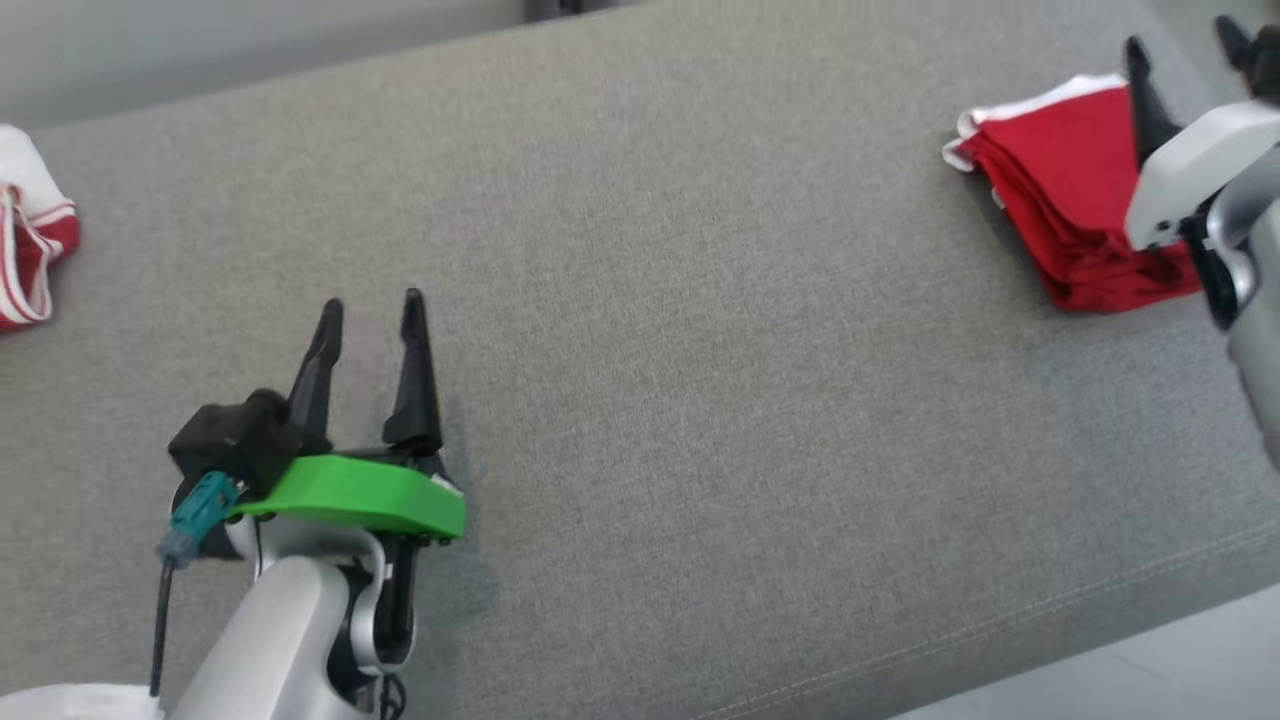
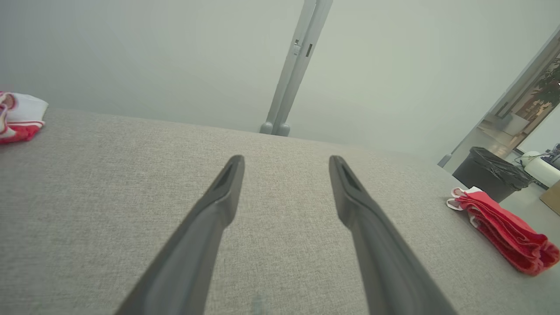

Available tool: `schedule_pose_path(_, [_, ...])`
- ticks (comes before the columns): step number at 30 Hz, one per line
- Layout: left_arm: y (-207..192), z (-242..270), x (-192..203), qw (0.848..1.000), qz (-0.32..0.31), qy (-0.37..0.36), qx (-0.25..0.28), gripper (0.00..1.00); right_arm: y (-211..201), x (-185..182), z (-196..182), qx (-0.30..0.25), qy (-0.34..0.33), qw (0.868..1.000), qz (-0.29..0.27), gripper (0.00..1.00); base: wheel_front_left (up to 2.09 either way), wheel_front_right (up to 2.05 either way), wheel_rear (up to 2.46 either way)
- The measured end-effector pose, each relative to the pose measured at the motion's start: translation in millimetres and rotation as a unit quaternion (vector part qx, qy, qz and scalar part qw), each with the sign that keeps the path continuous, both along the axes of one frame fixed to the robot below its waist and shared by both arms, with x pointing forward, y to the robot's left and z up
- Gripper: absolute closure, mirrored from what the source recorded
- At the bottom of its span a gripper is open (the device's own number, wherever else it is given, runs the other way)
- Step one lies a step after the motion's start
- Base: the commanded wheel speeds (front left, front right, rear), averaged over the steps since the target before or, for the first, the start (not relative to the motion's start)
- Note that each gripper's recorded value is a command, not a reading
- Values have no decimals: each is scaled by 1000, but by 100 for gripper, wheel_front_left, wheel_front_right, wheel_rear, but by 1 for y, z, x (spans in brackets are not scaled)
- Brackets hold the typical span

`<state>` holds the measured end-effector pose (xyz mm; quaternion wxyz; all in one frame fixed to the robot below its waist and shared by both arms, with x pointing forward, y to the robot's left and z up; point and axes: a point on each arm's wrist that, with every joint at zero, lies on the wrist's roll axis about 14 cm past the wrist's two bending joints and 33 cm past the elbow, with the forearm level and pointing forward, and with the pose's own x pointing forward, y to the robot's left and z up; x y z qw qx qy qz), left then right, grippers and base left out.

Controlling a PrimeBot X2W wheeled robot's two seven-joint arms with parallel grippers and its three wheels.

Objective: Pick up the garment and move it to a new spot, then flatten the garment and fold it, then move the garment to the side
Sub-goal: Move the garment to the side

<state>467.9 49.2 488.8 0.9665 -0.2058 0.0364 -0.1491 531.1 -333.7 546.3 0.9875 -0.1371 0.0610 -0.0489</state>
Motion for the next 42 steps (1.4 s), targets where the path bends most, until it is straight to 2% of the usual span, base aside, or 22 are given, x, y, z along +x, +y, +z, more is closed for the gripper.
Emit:
schedule_pose_path(7, [44, 16, -17, 998, 63, -15, 20, 0, 48, -23, 29, 52, -62, 996, 50, 0, 0, 0, 0])
schedule_pose_path(10, [58, 17, -34, 997, 74, -16, 28, 0, 75, -39, 39, 86, -95, 989, 76, 0, 0, 0, 0])
schedule_pose_path(20, [101, 12, -72, 991, 127, -10, 37, 0, 134, -87, 28, 147, -137, 972, 120, 0, 0, 0, 0])
schedule_pose_path(30, [118, 5, -93, 986, 163, -7, 40, 0, 164, -121, 17, 157, -153, 968, 123, 0, 0, 0, 0])
schedule_pose_path(42, [127, -2, -101, 983, 176, -6, 54, 0, 184, -136, 6, 166, -145, 966, 137, 0, 0, 0, 0])
